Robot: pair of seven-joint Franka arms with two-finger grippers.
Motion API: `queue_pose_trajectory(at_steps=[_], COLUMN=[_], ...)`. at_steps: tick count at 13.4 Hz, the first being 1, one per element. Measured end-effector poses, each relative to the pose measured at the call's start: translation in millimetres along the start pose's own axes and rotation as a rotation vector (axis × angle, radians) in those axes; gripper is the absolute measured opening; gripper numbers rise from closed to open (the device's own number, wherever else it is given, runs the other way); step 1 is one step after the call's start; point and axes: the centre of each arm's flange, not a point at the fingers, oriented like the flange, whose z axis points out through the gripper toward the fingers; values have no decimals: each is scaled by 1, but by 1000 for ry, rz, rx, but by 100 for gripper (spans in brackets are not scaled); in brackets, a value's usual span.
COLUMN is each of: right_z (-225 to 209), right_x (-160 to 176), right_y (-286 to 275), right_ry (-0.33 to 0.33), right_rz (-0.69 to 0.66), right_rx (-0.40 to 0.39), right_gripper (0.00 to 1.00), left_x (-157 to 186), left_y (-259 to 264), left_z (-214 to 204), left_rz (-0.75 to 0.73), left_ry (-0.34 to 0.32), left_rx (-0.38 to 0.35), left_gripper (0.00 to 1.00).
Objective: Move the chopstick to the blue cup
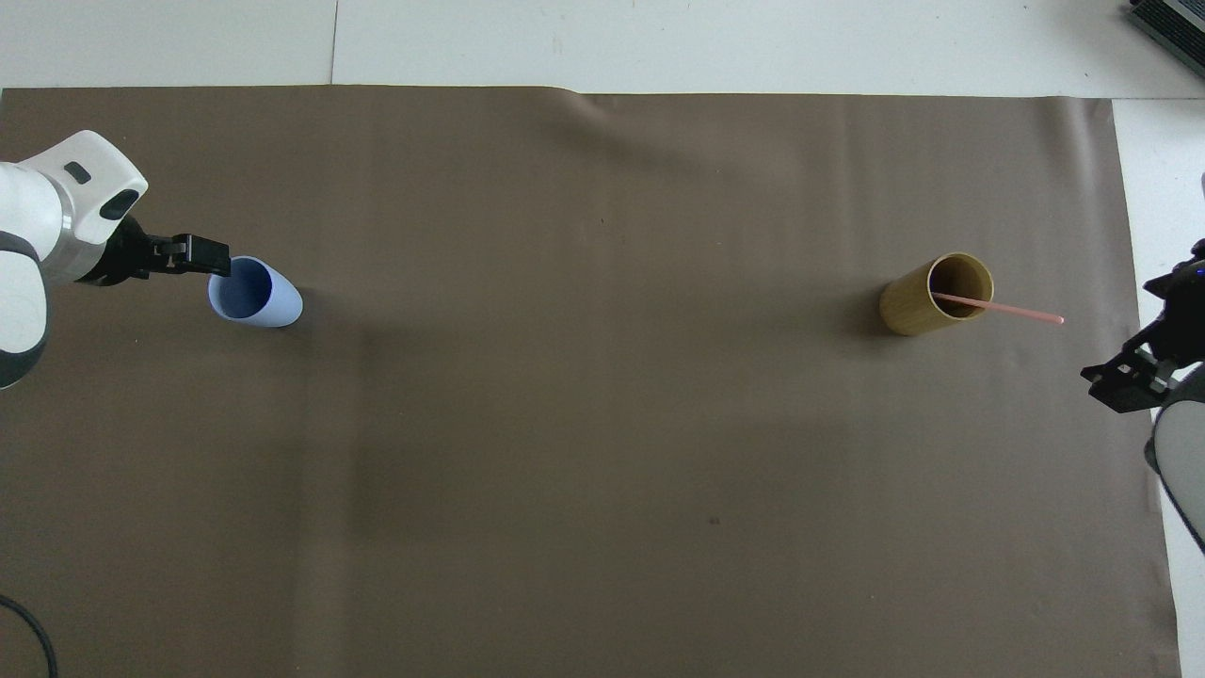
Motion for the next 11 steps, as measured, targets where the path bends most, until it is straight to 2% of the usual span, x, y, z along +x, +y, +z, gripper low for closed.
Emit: queue_pose_trajectory(at_steps=[3,7,9,10,11], right_z=[43,67,69,69,69], right_x=[9,-14,-18,-18,-18], right_y=[4,14,15,15,15], right_ry=[-45,-58,-60,-60,-60], right_rz=[-39,-80,-79,-78,-79], right_rx=[-6,9,13,13,13], right_gripper=[100,96,75,66,66], left_x=[-10,-14,-15,-15,-15], left_y=[2,7,8,8,8], left_z=[17,24,25,25,24], left_rz=[2,10,11,11,12], left_ry=[-34,-48,-48,-48,-47], left_rx=[-3,-6,-6,-6,-6], left_gripper=[100,100,97,86,70])
